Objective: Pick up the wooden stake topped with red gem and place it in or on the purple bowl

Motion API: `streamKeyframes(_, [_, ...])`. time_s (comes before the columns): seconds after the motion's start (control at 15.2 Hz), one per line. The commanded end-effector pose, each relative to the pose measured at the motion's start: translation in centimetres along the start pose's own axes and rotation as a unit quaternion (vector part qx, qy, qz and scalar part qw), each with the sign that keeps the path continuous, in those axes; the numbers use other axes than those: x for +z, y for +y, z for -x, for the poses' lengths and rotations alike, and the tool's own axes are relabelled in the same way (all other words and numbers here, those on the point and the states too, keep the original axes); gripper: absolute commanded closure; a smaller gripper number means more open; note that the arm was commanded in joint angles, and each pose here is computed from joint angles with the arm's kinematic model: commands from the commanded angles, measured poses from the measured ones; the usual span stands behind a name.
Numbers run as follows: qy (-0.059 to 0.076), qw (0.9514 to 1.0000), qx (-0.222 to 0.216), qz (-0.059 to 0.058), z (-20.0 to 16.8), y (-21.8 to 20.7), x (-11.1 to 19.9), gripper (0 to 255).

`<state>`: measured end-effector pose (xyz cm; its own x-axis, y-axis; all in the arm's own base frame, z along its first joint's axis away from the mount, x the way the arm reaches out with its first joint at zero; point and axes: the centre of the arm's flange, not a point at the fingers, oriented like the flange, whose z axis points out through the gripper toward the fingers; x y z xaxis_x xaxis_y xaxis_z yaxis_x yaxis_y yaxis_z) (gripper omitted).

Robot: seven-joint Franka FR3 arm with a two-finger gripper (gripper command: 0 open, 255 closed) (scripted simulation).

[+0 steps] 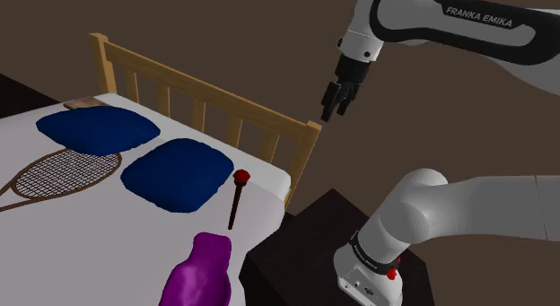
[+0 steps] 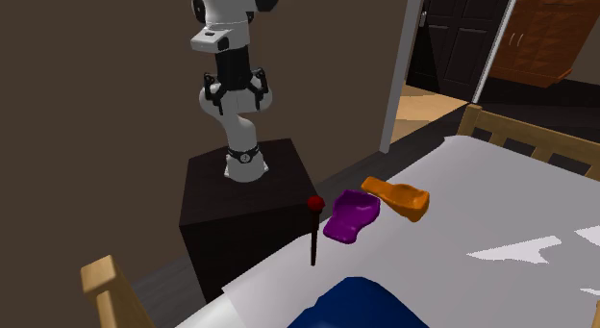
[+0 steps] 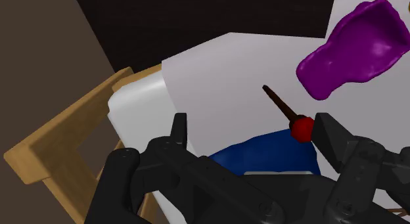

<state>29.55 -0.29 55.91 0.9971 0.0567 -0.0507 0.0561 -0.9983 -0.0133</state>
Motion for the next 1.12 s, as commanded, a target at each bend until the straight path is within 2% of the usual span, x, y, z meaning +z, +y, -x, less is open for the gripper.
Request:
streamKeyframes(0.0, [0.0,1.0,0.0,0.0,0.0,0.0,0.0,0])
streamKeyframes(1.06, [-0.001,0.9987,-0.041,-0.031,-11.1,-9.8,14.5,0])
